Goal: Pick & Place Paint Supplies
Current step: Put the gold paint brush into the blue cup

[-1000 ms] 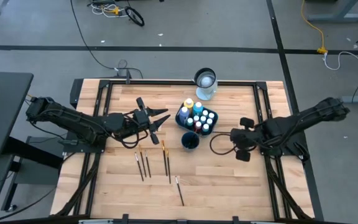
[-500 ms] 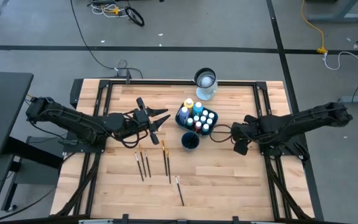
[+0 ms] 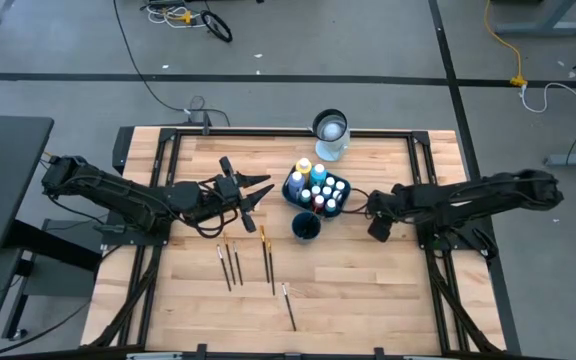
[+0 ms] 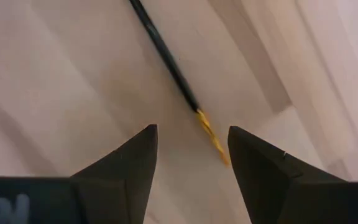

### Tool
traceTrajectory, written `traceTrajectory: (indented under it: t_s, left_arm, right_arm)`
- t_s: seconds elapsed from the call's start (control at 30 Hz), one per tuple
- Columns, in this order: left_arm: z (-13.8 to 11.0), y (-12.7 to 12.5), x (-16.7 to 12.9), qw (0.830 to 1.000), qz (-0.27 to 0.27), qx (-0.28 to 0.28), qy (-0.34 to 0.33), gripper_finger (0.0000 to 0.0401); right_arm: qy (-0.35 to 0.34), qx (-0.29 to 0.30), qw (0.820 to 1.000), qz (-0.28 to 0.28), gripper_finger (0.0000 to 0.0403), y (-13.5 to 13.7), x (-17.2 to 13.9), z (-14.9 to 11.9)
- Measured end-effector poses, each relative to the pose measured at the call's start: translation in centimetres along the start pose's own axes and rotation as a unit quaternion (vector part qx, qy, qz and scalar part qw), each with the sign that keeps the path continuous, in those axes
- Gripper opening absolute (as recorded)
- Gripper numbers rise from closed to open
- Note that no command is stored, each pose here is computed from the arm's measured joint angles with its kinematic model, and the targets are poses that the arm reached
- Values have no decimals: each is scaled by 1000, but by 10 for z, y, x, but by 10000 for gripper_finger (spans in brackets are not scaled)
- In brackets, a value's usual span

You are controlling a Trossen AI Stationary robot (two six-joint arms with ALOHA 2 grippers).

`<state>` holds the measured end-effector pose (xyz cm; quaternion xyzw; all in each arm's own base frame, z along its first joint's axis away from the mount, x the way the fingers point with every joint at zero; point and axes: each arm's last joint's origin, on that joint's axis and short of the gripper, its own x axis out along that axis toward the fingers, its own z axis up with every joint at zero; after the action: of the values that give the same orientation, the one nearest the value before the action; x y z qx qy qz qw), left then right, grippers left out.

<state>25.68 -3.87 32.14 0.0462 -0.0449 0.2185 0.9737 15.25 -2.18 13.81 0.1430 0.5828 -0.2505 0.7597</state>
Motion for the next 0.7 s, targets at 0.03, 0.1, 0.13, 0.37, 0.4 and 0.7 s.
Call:
traceTrajectory:
  t_s: [0.03, 0.1, 0.13, 0.37, 0.4, 0.7]
  left_arm:
    - [0, 0, 0, 1000, 0, 0, 0, 109]
    - [0, 0, 0, 1000, 0, 0, 0, 109]
    - [0, 0, 0, 1000, 0, 0, 0, 109]
    - [0, 0, 0, 1000, 0, 0, 0, 109]
    - [0, 0, 0, 1000, 0, 0, 0, 109]
    - [0, 0, 0, 1000, 0, 0, 0, 109]
  right_arm:
    - [7, -3, 1000, -9, 201, -1, 2, -1]
    - [10, -5, 1000, -17, 201, -1, 6, 1]
    - [15, -4, 1000, -19, 201, -1, 8, 1]
    - [51, 18, 999, 4, 182, 1, 13, 2]
    - [52, 22, 998, 5, 171, 1, 13, 1]
    - [52, 40, 998, 21, 28, 2, 13, 2]
